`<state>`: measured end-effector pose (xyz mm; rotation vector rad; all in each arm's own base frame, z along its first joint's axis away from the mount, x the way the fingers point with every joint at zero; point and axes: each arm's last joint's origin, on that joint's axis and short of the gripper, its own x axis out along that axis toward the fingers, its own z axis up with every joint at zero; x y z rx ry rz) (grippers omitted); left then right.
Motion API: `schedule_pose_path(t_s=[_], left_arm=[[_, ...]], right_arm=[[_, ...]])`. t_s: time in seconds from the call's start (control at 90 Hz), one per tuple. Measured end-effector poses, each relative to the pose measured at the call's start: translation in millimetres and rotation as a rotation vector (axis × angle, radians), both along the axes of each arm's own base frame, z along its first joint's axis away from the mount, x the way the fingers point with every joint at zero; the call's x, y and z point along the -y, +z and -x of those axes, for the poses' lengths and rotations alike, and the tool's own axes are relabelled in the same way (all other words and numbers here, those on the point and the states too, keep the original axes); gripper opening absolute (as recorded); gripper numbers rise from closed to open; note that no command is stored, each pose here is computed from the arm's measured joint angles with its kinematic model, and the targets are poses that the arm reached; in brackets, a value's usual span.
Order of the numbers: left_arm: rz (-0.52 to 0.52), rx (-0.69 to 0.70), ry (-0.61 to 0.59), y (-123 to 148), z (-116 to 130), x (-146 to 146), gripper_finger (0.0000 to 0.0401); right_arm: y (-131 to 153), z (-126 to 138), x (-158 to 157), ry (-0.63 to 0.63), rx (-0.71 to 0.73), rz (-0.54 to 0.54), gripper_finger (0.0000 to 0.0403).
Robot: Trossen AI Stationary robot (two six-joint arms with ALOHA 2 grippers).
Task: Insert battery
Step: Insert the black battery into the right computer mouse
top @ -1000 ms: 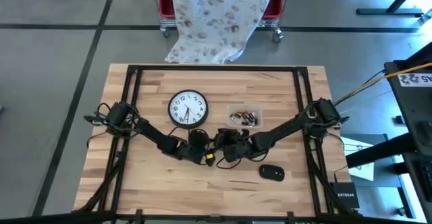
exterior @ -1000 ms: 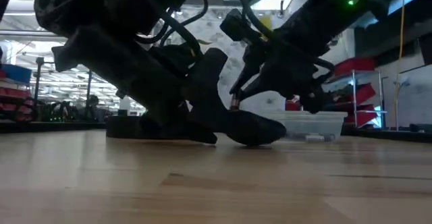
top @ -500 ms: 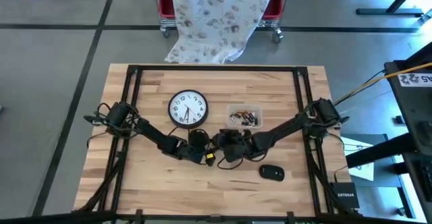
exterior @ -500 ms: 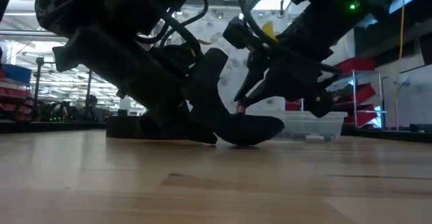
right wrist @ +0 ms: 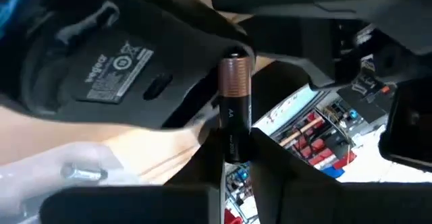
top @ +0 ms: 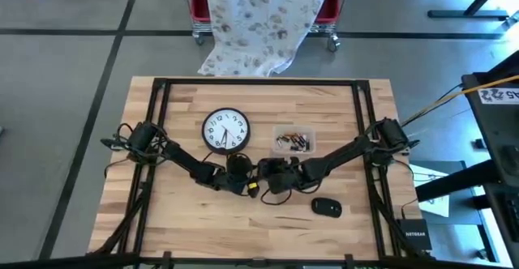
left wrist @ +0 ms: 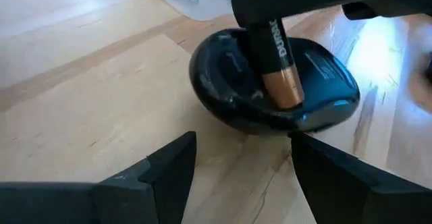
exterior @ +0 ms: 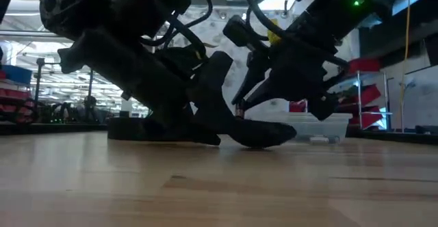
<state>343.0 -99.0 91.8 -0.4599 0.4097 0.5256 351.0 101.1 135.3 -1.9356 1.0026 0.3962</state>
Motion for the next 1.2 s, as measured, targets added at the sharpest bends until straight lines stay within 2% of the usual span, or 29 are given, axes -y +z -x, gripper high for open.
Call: schedule_pose_path(t_s=[0.233, 0.411, 0.533, 0.744, 1.2], left_arm=[[0.000, 0.000, 0.000, 0, 0, 0, 0.0224], [0.000, -0.001, 0.000, 0, 0, 0, 0.0224], [0.000, 0.000, 0.000, 0, 0, 0, 0.0224], [-0.003, 0.007, 0.015, 1, 0, 0, 0.0224], [-0.039, 0.003, 0.029, 1, 0, -2, 0.0224]], right_arm=[[-15, 0, 2, -0.061, -0.020, 0.105, 0.0021], [-16, 0, 4, -0.106, -0.009, 0.176, 0.0021], [-17, 0, 4, -0.104, -0.011, 0.173, 0.0021], [-18, 0, 2, -0.091, -0.004, 0.088, 0.0024], [-19, 0, 2, -0.108, 0.004, 0.029, 0.0026]])
